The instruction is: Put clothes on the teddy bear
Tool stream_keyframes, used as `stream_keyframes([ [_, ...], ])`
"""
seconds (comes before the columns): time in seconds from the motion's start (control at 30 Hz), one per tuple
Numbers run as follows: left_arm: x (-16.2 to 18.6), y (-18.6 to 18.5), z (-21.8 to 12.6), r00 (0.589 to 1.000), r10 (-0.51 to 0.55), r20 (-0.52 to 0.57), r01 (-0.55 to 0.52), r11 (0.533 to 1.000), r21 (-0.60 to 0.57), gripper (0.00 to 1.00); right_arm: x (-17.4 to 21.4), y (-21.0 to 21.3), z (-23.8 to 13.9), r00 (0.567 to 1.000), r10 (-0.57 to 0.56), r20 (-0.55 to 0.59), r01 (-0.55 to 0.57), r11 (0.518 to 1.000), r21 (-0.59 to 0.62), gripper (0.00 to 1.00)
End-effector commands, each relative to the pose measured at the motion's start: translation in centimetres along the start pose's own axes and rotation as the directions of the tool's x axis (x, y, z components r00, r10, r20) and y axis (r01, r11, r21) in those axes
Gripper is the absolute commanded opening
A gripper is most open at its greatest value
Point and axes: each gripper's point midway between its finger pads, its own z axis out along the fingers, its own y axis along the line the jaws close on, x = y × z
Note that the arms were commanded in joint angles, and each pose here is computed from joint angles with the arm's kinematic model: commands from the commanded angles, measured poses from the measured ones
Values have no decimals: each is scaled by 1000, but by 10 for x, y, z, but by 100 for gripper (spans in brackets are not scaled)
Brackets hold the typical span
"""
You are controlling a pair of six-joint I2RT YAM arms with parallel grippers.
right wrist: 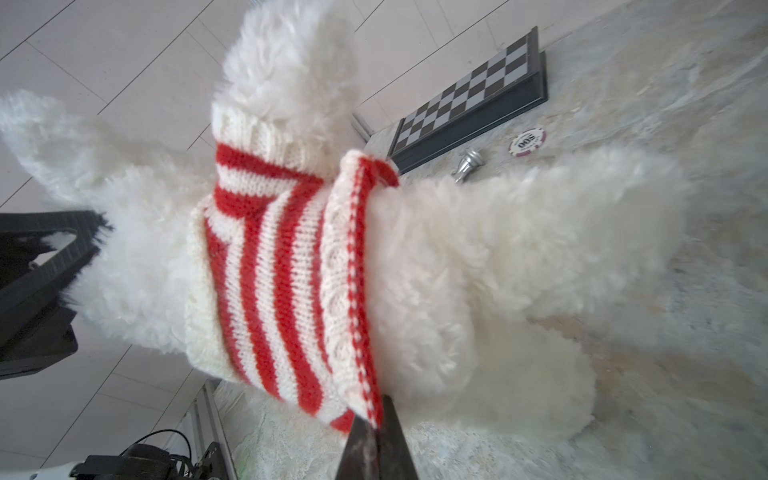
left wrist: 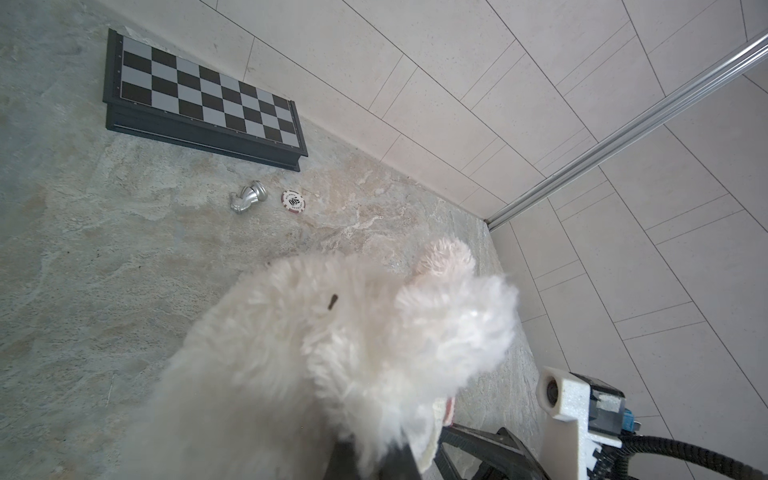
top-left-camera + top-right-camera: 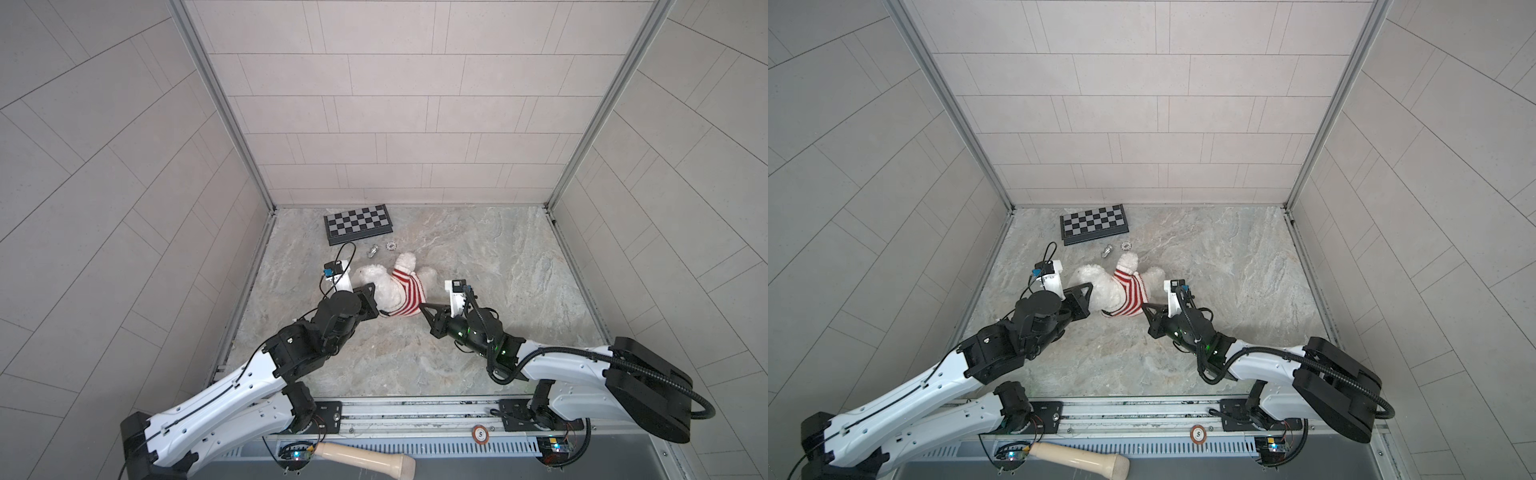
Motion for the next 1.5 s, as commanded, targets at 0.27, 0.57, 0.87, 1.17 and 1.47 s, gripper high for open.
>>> stream_keyframes([
  [0.27, -6, -14, -9, 999, 34, 18, -36, 994, 104, 0, -6, -2, -5, 997, -80, 7, 80, 997, 23, 3],
  [0.57, 9, -24, -8, 985, 163, -61, -152, 977, 152, 0, -36, 74, -41, 967, -232, 103, 250, 945, -213, 39],
  [0.87, 14, -39, -11, 979, 196, -60, -176, 954, 243, 0, -37, 37, -47, 966, -259, -1, 259, 966, 14, 48],
  [1.17, 16, -52, -13, 976, 210, -62, -181, 932, 313, 0, -30, 31, -34, 959, -280, -55, 282, 958, 49, 30],
  [1.47, 15, -51, -15, 975, 216, -57, -188, 931, 314, 0, -30, 12, -44, 954, -295, -54, 300, 946, 122, 0],
])
